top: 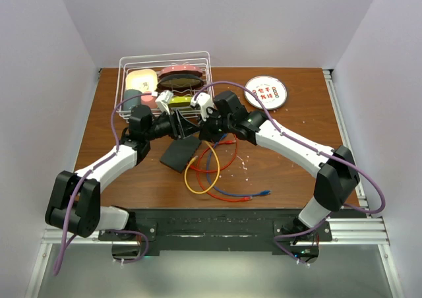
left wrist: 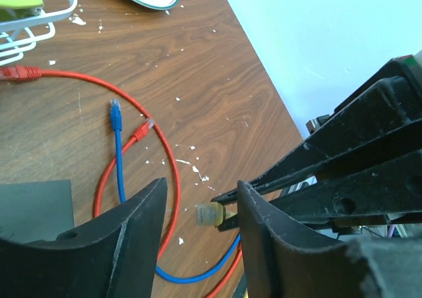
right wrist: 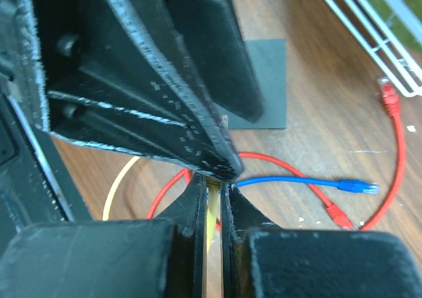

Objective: Insert the plug into the switch port

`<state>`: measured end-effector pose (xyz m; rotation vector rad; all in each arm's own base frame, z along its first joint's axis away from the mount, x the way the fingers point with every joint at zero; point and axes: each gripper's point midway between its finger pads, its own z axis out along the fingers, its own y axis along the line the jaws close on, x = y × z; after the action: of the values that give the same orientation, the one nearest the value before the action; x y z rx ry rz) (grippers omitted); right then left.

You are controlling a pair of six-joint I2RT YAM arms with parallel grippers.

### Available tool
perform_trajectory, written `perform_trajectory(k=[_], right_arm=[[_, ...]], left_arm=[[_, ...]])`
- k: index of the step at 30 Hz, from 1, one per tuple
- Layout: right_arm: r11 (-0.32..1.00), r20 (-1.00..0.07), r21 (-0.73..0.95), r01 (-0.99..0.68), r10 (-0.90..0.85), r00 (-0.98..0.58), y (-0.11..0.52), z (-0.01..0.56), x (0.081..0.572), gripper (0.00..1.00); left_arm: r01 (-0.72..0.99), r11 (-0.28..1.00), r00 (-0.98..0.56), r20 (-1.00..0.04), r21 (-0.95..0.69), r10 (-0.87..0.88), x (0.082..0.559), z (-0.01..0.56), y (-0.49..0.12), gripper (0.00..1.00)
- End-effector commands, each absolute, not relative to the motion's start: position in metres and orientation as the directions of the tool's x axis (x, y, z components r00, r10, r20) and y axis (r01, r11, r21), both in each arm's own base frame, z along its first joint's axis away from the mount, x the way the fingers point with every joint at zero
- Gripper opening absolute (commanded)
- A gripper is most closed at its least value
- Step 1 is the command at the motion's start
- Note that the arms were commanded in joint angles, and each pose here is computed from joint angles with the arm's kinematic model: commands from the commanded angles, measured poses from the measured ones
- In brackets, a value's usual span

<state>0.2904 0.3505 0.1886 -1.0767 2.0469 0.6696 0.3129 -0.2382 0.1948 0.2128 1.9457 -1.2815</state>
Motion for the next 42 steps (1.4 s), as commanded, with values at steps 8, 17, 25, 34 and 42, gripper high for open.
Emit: perform_trajectory(k=[8,17,25,34,42], right_arm=[[0.573,-0.856,0.075,-0.816,-0.383,-0.347,0.350,0.226,0.306,0.00],[0.652,-0.897,0.083,-0.754,-0.280,-0.342,0.338,0.248,0.311,0.68],[0.633,-0.913,0.137,-0.762,-0.218,-0.345,0.344,0.250,0.305,0.74],[0.597,-0.895,0.182,-0.781,-0.229,-0.383,0.359,0.230,0.304,0.61],[0.588,-0.883,0.185,-0.788,-0.252,-0.395,0.365,0.217,0.304,0.54]], left_arm=[[0.544,0.448,-0.670,-0.689,-0.710,-0.278,0.310,0.206,-0.241,0.00],[0.477,0.496,-0.649,-0.671,-0.726,-0.359,0.312,0.210,-0.229,0.00],[0.391,0.490,-0.636,-0.614,-0.779,-0.467,0.314,0.215,-0.221,0.00],[0.379,0.482,-0.640,-0.600,-0.790,-0.480,0.316,0.218,-0.221,0.00],[0.383,0.474,-0.644,-0.597,-0.793,-0.478,0.316,0.219,-0.223,0.00]])
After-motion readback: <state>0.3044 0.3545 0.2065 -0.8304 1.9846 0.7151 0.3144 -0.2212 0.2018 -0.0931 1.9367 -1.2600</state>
